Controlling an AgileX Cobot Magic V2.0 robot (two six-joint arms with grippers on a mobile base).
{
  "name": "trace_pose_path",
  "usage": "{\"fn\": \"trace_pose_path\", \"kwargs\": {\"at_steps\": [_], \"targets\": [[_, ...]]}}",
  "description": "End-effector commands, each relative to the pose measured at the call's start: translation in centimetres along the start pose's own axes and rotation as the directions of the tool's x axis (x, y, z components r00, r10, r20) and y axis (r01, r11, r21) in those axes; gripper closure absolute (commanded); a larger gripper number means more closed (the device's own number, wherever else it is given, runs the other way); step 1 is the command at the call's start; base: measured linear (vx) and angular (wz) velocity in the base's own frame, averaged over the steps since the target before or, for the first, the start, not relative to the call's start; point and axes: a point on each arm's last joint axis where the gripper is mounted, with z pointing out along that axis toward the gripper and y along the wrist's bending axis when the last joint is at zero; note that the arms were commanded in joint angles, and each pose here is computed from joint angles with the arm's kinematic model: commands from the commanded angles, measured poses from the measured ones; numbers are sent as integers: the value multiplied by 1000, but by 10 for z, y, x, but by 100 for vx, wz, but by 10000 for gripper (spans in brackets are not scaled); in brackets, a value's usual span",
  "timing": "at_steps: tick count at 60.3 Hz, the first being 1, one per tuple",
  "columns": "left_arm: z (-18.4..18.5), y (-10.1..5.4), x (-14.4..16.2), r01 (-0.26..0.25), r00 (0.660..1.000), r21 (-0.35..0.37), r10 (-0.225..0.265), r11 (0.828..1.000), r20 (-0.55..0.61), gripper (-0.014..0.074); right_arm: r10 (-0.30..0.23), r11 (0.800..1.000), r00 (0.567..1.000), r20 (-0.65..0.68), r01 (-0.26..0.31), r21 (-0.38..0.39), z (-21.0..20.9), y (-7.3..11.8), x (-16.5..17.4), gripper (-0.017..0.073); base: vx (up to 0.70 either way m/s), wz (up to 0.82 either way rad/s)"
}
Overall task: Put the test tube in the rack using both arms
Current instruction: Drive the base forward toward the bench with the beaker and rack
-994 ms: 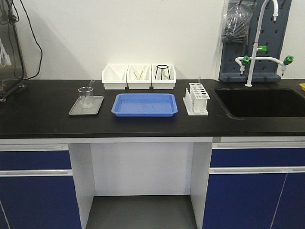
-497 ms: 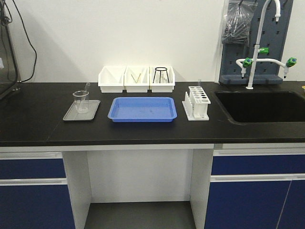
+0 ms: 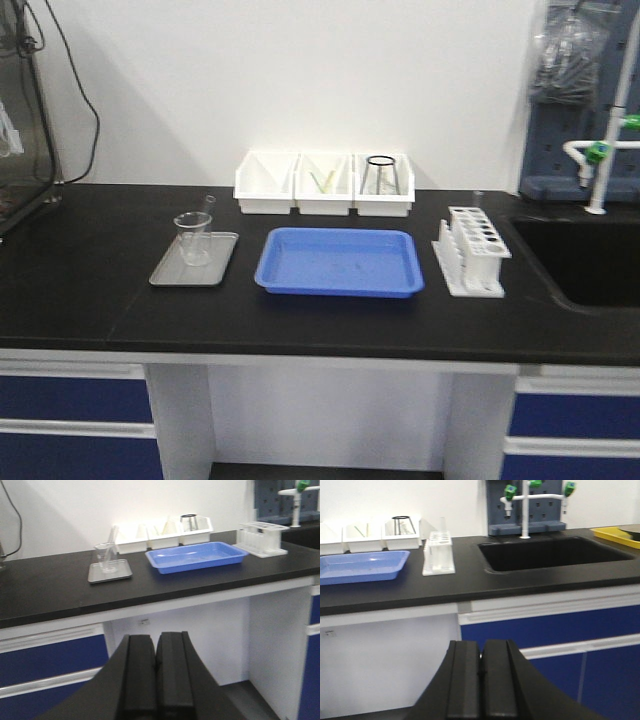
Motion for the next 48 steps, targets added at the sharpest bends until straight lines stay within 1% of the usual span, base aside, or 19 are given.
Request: {"fn": "trace_pose_path", "kwargs": {"at_steps": [1, 21, 48], "targets": [[-2, 0, -11, 16, 994, 1, -16, 1000, 108, 590, -13, 1000, 995, 101, 13, 4, -1, 0, -8, 570, 41, 29], [-2, 0, -11, 16, 994, 1, -16, 1000, 108, 590, -13, 1000, 995, 101, 13, 4, -1, 0, -8, 570, 43, 16], [-2, 0, -11, 16, 994, 1, -16, 1000, 108, 590, -13, 1000, 995, 101, 13, 4, -1, 0, -8, 570, 45, -6]]}}
